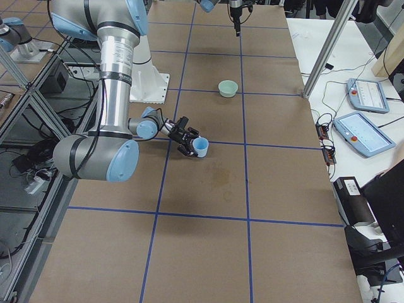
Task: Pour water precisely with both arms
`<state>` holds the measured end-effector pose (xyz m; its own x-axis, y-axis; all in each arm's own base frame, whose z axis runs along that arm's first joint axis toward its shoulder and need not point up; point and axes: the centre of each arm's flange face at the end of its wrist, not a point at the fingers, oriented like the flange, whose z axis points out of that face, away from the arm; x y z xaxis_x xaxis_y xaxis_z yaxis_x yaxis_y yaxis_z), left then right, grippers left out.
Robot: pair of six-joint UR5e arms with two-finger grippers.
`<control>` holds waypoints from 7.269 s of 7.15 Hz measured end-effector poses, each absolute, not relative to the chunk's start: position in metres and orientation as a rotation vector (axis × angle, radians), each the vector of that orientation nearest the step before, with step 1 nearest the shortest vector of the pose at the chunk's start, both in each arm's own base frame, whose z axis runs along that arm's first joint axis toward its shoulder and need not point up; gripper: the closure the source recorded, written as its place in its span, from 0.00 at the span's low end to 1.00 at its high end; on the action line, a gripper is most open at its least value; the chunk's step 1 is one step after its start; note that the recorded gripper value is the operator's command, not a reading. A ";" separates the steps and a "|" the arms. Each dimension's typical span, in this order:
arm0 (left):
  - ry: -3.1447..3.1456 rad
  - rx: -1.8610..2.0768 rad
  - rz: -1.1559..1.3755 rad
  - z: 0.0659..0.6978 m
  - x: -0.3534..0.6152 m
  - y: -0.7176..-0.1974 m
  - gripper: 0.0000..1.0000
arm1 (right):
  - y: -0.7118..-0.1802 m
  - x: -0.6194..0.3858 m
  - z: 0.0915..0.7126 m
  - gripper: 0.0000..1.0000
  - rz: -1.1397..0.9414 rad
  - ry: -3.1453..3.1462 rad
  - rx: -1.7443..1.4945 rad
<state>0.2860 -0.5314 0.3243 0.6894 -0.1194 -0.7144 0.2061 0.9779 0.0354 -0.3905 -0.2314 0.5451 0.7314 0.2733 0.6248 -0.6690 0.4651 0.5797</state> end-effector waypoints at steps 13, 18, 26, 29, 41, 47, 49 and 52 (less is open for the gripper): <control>0.795 0.122 -0.179 0.320 0.285 -0.530 0.00 | -0.173 -0.328 0.459 0.00 0.448 -0.428 0.758; 0.807 0.123 -0.195 0.312 0.285 -0.529 0.00 | -0.200 -0.276 0.339 0.00 0.404 -0.302 0.644; 0.942 0.093 -0.232 0.214 0.357 -0.512 0.00 | -0.443 -0.255 0.258 0.00 0.161 -0.300 0.424; 1.048 -0.002 -0.283 0.155 0.458 -0.502 0.00 | -0.555 -0.136 0.321 0.00 -0.043 -0.464 0.257; 0.996 -0.048 -0.228 0.236 0.595 -0.496 1.00 | -0.598 0.017 0.441 0.00 -0.142 -0.716 0.154; 1.029 -0.057 -0.203 0.211 0.464 -0.553 1.00 | -0.585 0.036 0.461 0.00 -0.149 -0.734 0.149; 0.989 -0.007 -0.103 0.280 0.365 -0.564 1.00 | -0.578 0.043 0.470 0.00 -0.156 -0.742 0.149; 0.937 0.039 0.037 0.428 0.244 -0.542 1.00 | -0.570 0.052 0.480 0.00 -0.166 -0.740 0.151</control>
<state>0.2442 -0.5416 0.4282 0.5919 0.0487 -0.8045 -0.0145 0.9987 0.0498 0.0520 -0.5701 0.4798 0.7263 -0.2028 0.6567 0.0963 0.9761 0.1950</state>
